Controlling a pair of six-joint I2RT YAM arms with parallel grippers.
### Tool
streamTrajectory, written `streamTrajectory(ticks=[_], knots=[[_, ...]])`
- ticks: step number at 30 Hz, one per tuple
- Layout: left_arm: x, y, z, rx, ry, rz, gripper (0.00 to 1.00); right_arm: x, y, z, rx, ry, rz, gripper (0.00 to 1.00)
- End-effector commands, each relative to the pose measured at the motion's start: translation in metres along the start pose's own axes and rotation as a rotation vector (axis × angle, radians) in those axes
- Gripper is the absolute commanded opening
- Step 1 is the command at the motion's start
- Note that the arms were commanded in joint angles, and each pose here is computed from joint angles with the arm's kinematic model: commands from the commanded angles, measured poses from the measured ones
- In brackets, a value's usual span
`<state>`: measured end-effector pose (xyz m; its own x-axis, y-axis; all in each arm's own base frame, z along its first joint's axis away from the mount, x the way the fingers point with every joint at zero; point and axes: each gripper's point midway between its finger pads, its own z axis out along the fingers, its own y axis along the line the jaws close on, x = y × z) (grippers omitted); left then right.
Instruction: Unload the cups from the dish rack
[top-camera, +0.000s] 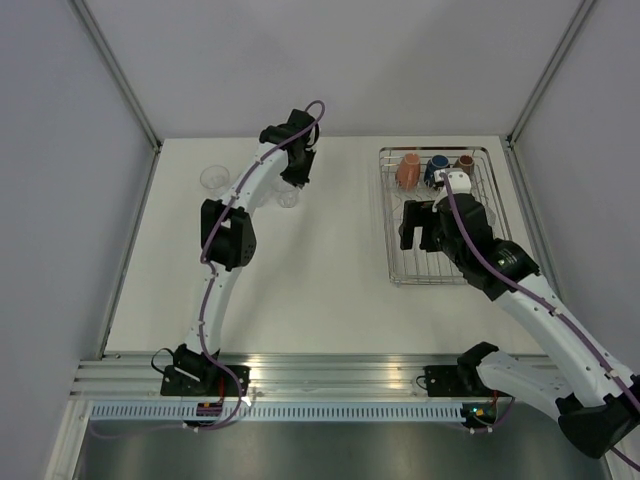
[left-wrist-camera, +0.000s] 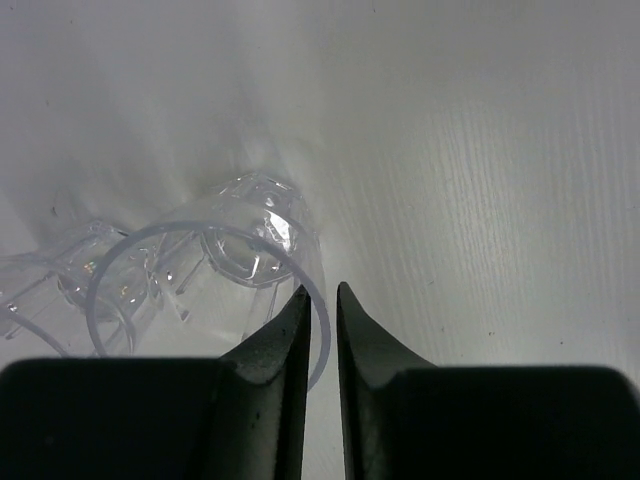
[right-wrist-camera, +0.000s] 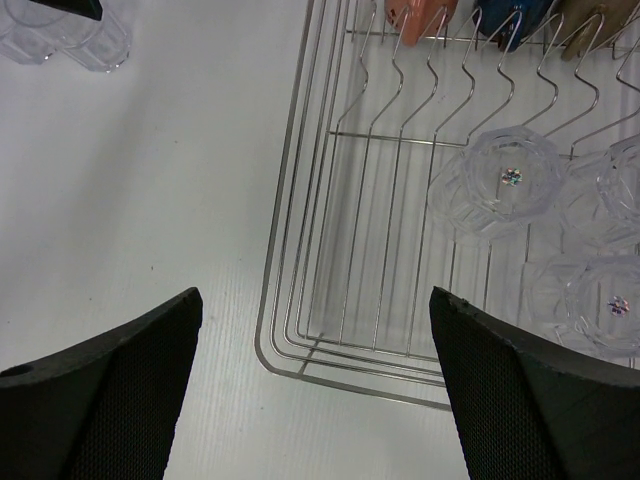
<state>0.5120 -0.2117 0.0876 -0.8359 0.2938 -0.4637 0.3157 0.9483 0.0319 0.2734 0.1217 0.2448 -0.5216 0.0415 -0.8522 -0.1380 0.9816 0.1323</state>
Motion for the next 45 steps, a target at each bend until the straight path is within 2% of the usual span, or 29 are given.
streamTrajectory(ticks=[1, 6, 9, 10, 11, 13, 16, 20, 24, 25, 26, 27, 29, 30, 31, 34, 38, 45], knots=[[-0.016, -0.001, 0.003, 0.02, -0.051, 0.05, 0.23, -0.013, 0.001, -0.002, 0.009, -0.034, 0.019, 0.98], [-0.024, -0.006, -0.002, 0.05, -0.082, 0.036, 0.3, -0.014, -0.002, 0.008, 0.045, -0.03, 0.009, 0.98], [-0.036, -0.015, -0.024, 0.104, -0.129, 0.016, 0.42, -0.012, -0.008, 0.019, 0.099, -0.003, 0.011, 0.98], [-0.044, -0.019, -0.04, 0.126, -0.16, 0.015, 0.48, -0.015, -0.01, 0.02, 0.11, -0.003, 0.014, 0.98], [-0.046, -0.022, -0.048, 0.149, -0.173, 0.014, 0.61, -0.011, -0.016, 0.028, 0.14, 0.028, 0.012, 0.98], [-0.057, -0.029, -0.075, 0.197, -0.226, 0.01, 0.77, -0.013, -0.018, 0.034, 0.137, 0.044, 0.023, 0.98], [-0.068, -0.028, -0.107, 0.205, -0.289, -0.008, 0.9, -0.015, -0.042, 0.053, 0.166, 0.087, 0.073, 0.98], [-0.076, -0.023, -0.146, 0.188, -0.355, -0.039, 0.99, -0.02, -0.068, 0.065, 0.262, 0.097, 0.062, 0.98], [-0.069, -0.022, -0.179, 0.194, -0.372, -0.142, 0.99, -0.017, -0.092, 0.079, 0.358, 0.134, 0.036, 0.98], [-0.06, -0.023, -0.175, 0.192, -0.349, -0.168, 0.99, -0.016, -0.098, 0.083, 0.373, 0.144, 0.039, 0.98], [-0.059, -0.024, -0.195, 0.207, -0.374, -0.214, 0.99, -0.01, -0.103, 0.091, 0.385, 0.168, 0.034, 0.98], [-0.043, -0.027, -0.185, 0.206, -0.331, -0.231, 0.99, -0.009, -0.104, 0.095, 0.388, 0.173, 0.033, 0.98], [-0.04, -0.035, -0.197, 0.222, -0.363, -0.275, 0.99, -0.005, -0.111, 0.105, 0.41, 0.185, 0.032, 0.98], [-0.021, -0.039, -0.199, 0.222, -0.344, -0.282, 0.99, -0.004, -0.115, 0.108, 0.419, 0.185, 0.026, 0.98], [-0.022, -0.051, -0.208, 0.245, -0.389, -0.276, 0.99, -0.001, -0.116, 0.112, 0.428, 0.195, 0.017, 0.98], [0.004, -0.071, -0.22, 0.275, -0.423, -0.267, 0.99, 0.007, -0.122, 0.121, 0.439, 0.222, 0.001, 0.98], [0.042, -0.087, -0.217, 0.303, -0.39, -0.241, 0.99, 0.017, -0.128, 0.13, 0.437, 0.249, 0.011, 0.98], [0.075, -0.093, -0.225, 0.31, -0.374, -0.209, 0.99, 0.043, -0.133, 0.149, 0.377, 0.333, 0.066, 0.96]])
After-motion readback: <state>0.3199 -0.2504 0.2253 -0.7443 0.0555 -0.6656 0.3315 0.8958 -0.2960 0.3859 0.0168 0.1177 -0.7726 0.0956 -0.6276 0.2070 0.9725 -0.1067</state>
